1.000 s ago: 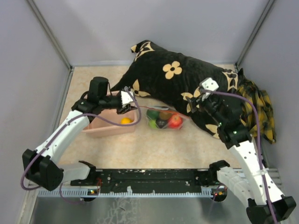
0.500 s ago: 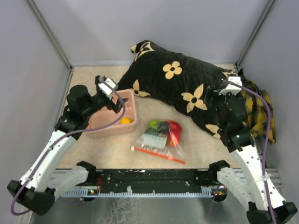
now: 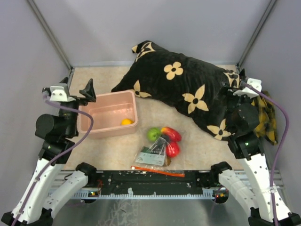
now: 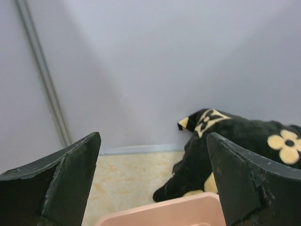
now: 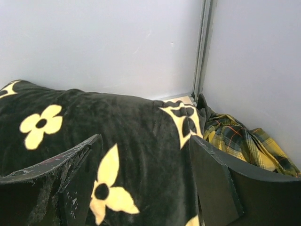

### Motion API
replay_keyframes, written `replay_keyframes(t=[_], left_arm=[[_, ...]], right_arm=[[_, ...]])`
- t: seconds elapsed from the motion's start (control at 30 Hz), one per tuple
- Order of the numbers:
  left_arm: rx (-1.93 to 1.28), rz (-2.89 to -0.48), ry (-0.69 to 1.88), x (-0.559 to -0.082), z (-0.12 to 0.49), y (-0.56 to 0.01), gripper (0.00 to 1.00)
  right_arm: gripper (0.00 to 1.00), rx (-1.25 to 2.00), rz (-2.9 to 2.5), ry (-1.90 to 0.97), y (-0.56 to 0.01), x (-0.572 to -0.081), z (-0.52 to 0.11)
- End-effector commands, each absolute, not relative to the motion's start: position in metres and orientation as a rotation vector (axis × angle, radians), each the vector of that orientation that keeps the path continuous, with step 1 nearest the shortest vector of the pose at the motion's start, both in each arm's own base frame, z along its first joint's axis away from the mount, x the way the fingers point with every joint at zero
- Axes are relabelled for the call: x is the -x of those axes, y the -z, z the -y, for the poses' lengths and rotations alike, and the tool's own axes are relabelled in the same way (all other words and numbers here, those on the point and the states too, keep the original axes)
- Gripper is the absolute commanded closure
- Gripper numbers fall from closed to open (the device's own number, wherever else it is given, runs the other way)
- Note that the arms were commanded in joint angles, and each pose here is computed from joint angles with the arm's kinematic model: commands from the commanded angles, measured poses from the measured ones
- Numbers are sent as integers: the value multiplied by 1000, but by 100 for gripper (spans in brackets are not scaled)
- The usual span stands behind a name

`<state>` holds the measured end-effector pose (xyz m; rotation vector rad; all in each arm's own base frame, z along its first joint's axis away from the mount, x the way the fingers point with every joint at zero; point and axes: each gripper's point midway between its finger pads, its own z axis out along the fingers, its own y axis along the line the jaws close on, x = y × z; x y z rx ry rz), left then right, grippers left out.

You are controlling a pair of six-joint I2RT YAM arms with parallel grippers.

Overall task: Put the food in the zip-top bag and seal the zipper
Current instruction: Reset both arms

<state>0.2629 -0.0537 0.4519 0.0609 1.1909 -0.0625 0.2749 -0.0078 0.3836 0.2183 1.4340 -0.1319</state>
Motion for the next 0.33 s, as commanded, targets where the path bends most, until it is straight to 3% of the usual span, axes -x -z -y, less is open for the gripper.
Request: replay_keyframes(t=[0.0,0.3], left_arm=[[93,-1143,10,-257,27,-458,0],[96,-1159,-8,-260,25,-452,0]], right_arm=[[25,-278,-1334,145,-417,-265,20],[24,-280,-1327,138,-418,-268,19]])
